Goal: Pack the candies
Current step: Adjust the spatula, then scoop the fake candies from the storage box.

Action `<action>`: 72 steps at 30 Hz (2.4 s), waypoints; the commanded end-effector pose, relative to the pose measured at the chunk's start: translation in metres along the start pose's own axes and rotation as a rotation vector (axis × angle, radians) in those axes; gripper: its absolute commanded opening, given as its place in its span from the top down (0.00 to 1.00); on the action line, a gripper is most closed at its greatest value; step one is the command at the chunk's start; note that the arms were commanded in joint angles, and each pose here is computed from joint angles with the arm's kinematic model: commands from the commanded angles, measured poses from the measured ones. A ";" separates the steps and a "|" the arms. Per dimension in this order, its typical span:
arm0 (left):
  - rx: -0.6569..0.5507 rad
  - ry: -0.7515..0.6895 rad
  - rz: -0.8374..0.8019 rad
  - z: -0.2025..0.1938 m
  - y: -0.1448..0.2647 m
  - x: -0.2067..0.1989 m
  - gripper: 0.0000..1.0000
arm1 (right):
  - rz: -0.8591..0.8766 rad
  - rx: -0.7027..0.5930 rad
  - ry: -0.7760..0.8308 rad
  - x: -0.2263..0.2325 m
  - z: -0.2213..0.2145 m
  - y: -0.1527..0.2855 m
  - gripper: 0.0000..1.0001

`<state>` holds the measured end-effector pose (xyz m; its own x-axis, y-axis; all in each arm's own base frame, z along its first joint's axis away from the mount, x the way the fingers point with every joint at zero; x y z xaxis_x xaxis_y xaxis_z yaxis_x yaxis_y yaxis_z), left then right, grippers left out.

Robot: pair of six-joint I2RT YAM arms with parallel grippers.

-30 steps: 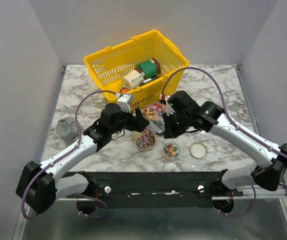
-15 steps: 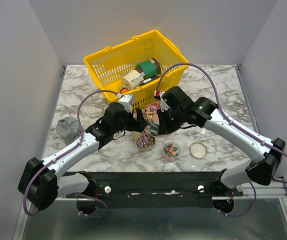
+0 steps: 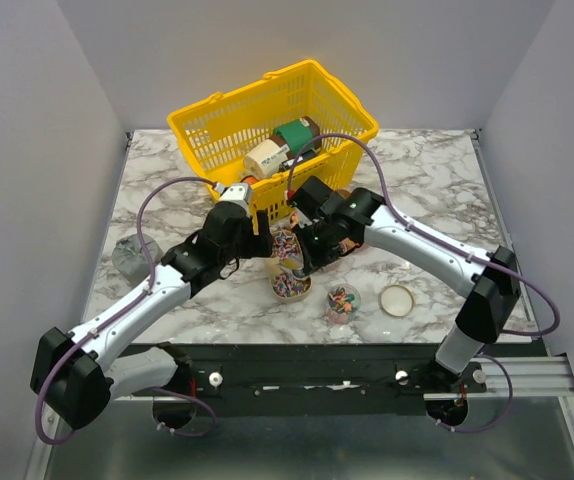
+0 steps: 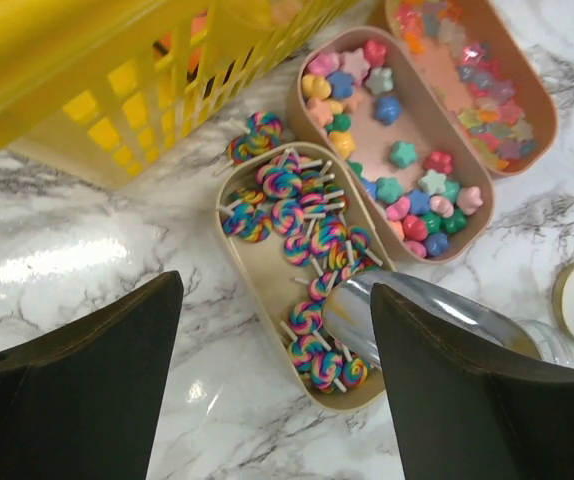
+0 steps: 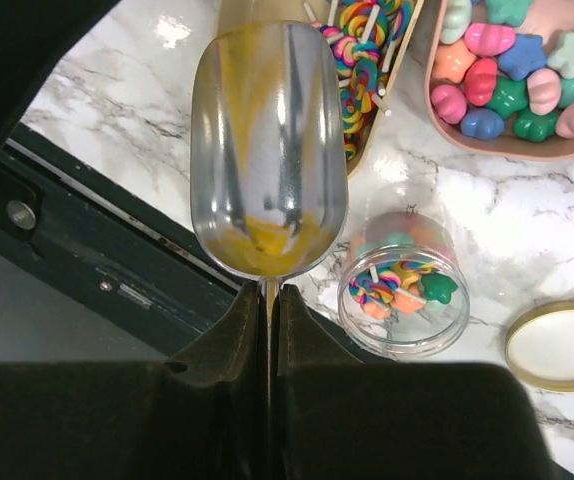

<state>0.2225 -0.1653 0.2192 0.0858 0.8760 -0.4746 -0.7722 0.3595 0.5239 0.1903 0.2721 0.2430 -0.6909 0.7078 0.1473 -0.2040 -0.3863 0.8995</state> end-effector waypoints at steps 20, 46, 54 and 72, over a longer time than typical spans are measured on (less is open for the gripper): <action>0.280 0.056 0.093 -0.055 -0.040 0.019 0.32 | -0.222 0.194 0.028 -0.016 -0.005 -0.059 0.99; 0.172 0.106 0.083 -0.050 -0.031 0.022 0.45 | -0.288 -0.153 0.119 -0.014 0.000 -0.037 0.99; 0.140 0.143 0.084 -0.054 -0.023 0.029 0.39 | -0.203 0.040 0.160 -0.007 -0.015 -0.036 0.99; 0.115 0.222 0.012 -0.074 -0.041 0.028 0.37 | -0.115 0.329 0.230 0.001 -0.011 -0.045 0.99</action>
<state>0.2042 -0.1707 0.1332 -0.0913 0.8214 -0.5631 -0.6648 0.3707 0.6485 0.1815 0.2721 0.2072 -0.7966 0.6038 -0.0302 -0.1100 -0.0956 0.9893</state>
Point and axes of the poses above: each gripper's point midway between its finger pads, its own y axis back along the fingers, its own x axis along the line the jaws close on, z = x × y, the point moved 8 cm from there along y, back along the fingers, and after that the axes turned 13 degrees about y, right-handed, at the moved point
